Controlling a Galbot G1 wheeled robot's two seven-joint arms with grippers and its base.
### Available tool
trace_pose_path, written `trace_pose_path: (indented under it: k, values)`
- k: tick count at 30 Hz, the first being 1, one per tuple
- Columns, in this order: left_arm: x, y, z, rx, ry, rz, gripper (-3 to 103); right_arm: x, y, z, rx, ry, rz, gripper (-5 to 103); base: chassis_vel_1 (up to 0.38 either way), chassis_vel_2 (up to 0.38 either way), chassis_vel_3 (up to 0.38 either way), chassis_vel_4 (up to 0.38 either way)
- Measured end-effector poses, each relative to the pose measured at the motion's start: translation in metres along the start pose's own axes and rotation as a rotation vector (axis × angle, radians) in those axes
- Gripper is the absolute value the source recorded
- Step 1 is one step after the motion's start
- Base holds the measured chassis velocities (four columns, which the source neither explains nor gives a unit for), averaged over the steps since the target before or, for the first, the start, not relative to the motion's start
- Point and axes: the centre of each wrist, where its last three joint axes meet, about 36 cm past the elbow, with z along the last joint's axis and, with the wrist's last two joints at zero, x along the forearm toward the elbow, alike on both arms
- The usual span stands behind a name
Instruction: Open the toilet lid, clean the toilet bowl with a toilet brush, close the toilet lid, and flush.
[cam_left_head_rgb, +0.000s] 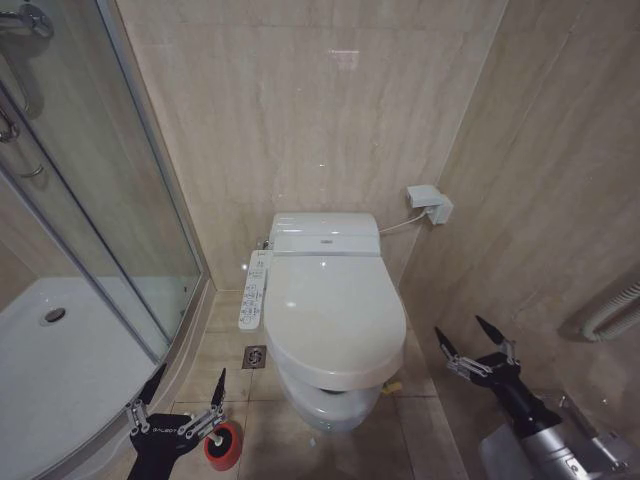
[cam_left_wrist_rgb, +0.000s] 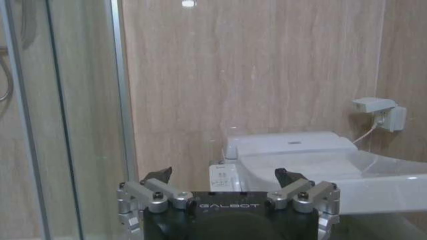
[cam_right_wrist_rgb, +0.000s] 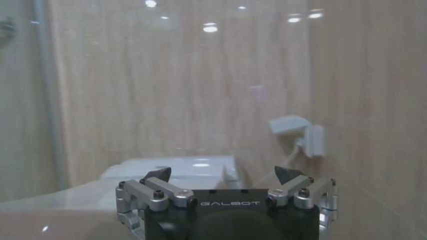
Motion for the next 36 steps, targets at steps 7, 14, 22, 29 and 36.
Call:
trace_pose_path:
  k: [7,14,22,29,36]
  values:
    - [0.000,0.000,0.000,0.000,0.000,0.000,100,0.002,0.053,-0.005,-0.027,-0.025,0.103,100,0.000,0.000,0.000,0.000]
    - [0.000,0.000,0.000,0.000,0.000,0.000,100,-0.010,0.068,-0.024,-0.031,-0.089,0.115,100,0.000,0.000,0.000,0.000]
    - [0.000,0.000,0.000,0.000,0.000,0.000,100,-0.011,0.080,-0.024,-0.033,-0.077,0.121,100,0.000,0.000,0.000,0.000]
    - [0.000,0.000,0.000,0.000,0.000,0.000,100,-0.014,0.085,0.001,-0.021,-0.041,0.081,100,0.000,0.000,0.000,0.000]
    - [0.000,0.000,0.000,0.000,0.000,0.000,100,-0.013,0.092,-0.011,-0.017,-0.054,0.083,100,0.000,0.000,0.000,0.000]
